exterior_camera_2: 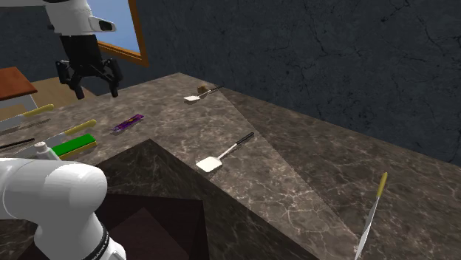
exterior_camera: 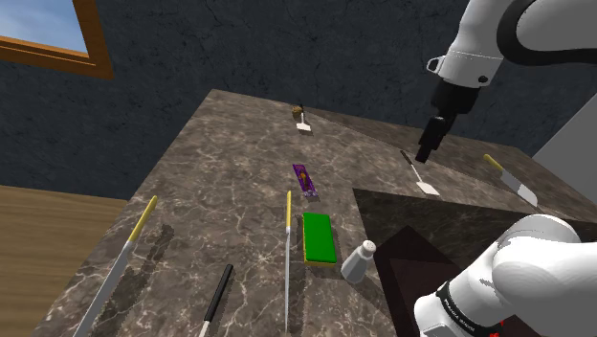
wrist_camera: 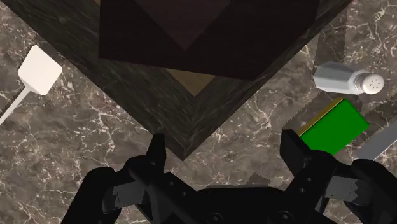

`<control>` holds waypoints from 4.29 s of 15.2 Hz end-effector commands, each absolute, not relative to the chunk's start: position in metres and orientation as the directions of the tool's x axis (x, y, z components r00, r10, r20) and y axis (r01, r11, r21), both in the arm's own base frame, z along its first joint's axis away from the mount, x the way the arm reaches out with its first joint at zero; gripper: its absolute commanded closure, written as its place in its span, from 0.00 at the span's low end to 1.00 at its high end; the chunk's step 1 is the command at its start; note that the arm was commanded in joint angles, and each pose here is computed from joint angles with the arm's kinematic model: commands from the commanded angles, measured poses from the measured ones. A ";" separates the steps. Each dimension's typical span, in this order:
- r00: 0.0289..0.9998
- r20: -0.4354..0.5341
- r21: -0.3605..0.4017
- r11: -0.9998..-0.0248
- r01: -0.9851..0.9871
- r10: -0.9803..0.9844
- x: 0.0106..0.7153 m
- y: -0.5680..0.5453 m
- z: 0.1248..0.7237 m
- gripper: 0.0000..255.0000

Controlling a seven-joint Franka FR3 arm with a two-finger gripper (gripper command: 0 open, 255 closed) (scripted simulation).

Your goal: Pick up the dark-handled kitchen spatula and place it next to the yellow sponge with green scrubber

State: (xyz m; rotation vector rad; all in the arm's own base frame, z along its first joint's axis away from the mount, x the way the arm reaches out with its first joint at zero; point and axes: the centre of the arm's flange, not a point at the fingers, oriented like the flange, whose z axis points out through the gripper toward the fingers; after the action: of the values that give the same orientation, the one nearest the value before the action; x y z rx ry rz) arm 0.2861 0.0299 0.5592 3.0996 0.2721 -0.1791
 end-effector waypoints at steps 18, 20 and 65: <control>0.969 -0.020 0.026 -0.969 -0.245 -0.245 0.356 -0.153 0.459 0.00; 0.956 -0.009 0.024 -0.956 -0.293 -0.293 0.359 -0.176 0.448 0.00; 0.800 0.066 0.000 -0.802 -0.597 -0.596 0.358 -0.340 0.363 1.00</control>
State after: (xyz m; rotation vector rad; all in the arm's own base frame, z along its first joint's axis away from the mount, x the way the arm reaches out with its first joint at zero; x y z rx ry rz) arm 0.3591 -0.3400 0.3581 2.9611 -0.9810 0.0996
